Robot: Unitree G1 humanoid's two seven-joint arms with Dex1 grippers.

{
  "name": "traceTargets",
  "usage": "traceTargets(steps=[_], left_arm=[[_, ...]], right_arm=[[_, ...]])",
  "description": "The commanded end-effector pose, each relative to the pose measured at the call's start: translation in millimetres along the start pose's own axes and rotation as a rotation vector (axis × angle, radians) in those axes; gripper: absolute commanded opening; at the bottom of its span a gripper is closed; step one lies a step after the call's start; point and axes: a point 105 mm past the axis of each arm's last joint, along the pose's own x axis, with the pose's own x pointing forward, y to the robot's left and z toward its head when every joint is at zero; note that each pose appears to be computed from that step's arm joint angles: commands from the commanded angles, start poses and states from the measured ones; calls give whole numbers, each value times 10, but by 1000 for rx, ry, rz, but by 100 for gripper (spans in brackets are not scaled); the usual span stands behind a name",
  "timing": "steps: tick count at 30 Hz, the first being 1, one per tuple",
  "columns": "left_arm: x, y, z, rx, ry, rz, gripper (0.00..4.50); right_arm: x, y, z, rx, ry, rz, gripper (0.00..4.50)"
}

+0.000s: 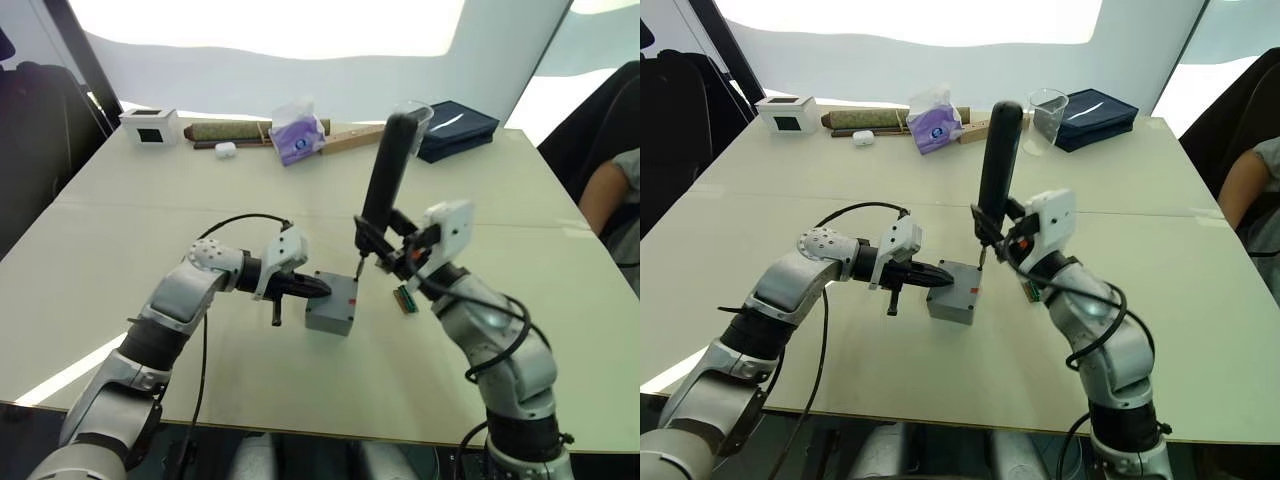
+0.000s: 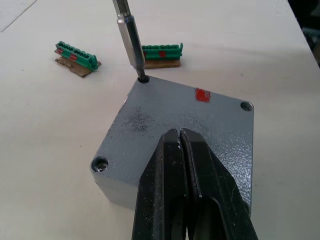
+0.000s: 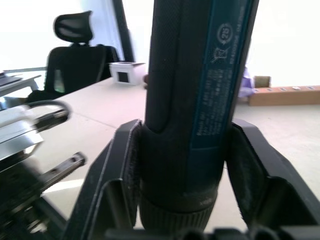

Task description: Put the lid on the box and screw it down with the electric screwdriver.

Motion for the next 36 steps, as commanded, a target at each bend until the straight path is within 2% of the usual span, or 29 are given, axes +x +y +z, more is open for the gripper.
traceTargets(steps=[1, 4, 6, 8, 10, 12, 13, 19, 25, 29, 31, 33, 34, 36], left_arm=[[-117, 121, 251, -50, -149, 63, 0], [-227, 147, 474, -67, -217, 58, 0], [-275, 90, 553, -52, -202, 17, 0], [-296, 44, 567, -40, -185, -4, 0], [-318, -85, 494, 73, -55, -45, 0], [-320, -184, 428, 140, 22, -79, 0], [-313, -223, 420, 149, 26, -93, 0], [-265, -363, 415, 141, 10, -121, 0], [-216, -382, 355, 122, -5, -89, 0], [-234, -372, 341, 90, -18, -72, 0], [-262, -347, 333, 72, -24, -59, 0], [-283, -318, 332, 58, -32, -43, 0], [-303, -296, 329, 49, -37, -34, 0], [-396, -207, 289, 41, -20, 13, 0]], right_arm=[[-96, -140, 850, 26, -169, -35, 187], [-187, -364, 891, 71, 48, -49, 187], [-325, -544, 747, 55, 262, -98, 187], [-422, -608, 693, 37, 357, -127, 187], [-762, -869, 291, 106, 616, -224, 187], [-1044, -1004, -10, 164, 781, -298, 187], [-1139, -1046, -136, 178, 832, -333, 187], [-1420, -1049, -515, 279, 995, -341, 187], [-1407, -1112, -661, 342, 1046, -350, 187], [-1402, -1180, -721, 316, 1070, -380, 187], [-1391, -1194, -718, 301, 1069, -382, 286], [-1382, -1202, -710, 288, 1067, -381, 341], [-1367, -1203, -697, 278, 1061, -377, 385], [-1278, -1222, -578, 174, 1001, -359, 446]])
